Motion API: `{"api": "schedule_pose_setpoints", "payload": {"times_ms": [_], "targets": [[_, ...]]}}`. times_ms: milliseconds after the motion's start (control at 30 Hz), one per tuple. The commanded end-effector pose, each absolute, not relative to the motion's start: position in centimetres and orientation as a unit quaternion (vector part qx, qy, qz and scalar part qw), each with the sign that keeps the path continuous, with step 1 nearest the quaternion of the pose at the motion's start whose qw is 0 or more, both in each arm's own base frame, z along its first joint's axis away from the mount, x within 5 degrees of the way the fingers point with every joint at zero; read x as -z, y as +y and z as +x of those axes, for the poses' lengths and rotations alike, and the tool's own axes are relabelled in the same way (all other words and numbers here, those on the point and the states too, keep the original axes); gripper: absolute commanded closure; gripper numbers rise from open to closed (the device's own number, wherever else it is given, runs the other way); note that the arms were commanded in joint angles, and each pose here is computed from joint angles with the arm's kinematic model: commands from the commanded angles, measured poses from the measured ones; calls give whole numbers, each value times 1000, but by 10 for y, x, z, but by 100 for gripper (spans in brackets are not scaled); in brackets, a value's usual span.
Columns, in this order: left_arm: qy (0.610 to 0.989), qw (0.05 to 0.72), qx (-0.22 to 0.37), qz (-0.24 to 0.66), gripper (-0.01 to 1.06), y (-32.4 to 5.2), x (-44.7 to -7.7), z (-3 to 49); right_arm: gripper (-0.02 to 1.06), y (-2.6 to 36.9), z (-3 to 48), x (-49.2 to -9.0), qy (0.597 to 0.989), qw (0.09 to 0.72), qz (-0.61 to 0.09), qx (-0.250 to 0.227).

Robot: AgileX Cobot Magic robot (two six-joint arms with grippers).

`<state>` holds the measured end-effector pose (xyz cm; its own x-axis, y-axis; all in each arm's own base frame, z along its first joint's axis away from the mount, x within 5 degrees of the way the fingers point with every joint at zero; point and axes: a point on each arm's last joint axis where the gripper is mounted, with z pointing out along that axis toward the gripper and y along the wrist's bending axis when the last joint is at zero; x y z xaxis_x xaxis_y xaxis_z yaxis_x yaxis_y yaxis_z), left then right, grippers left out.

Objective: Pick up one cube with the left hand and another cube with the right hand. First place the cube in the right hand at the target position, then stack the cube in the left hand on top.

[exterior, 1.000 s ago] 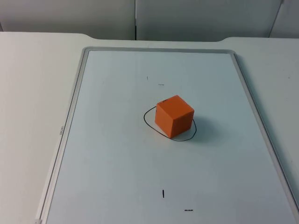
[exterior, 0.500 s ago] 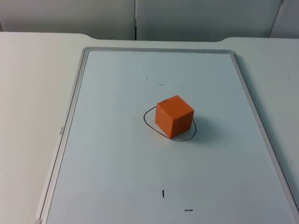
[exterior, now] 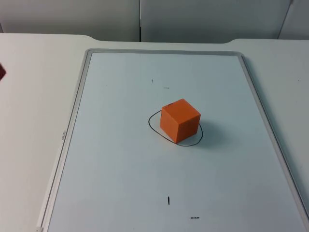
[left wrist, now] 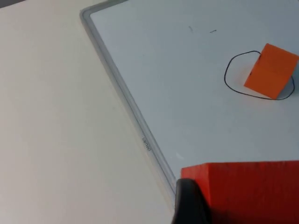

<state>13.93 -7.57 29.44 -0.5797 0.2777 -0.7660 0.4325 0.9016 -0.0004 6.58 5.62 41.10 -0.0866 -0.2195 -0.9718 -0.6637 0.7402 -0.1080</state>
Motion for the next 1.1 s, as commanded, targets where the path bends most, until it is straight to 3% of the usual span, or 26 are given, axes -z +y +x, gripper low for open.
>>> {"api": "schedule_pose_setpoints", "payload": {"times_ms": [0, 233, 433, 733, 1067], "targets": [[873, 422, 114, 218, 94, -87, -300, 149, 26, 53, 62, -411, 707, 605, -318, -180], [860, 409, 130, 277, 94, -128, -324, 201, 26, 54, 63, -410, 708, 603, -323, -175], [860, 388, 133, 305, 94, -156, -319, 242, 26, 54, 63, -410, 705, 605, -330, -169], [863, 315, 183, 349, 94, -215, -274, 313, 26, 54, 63, -410, 704, 605, -331, -168], [857, 284, 190, 386, 94, -263, -239, 342, 26, 54, 63, -410, 703, 606, -334, -165]]}}
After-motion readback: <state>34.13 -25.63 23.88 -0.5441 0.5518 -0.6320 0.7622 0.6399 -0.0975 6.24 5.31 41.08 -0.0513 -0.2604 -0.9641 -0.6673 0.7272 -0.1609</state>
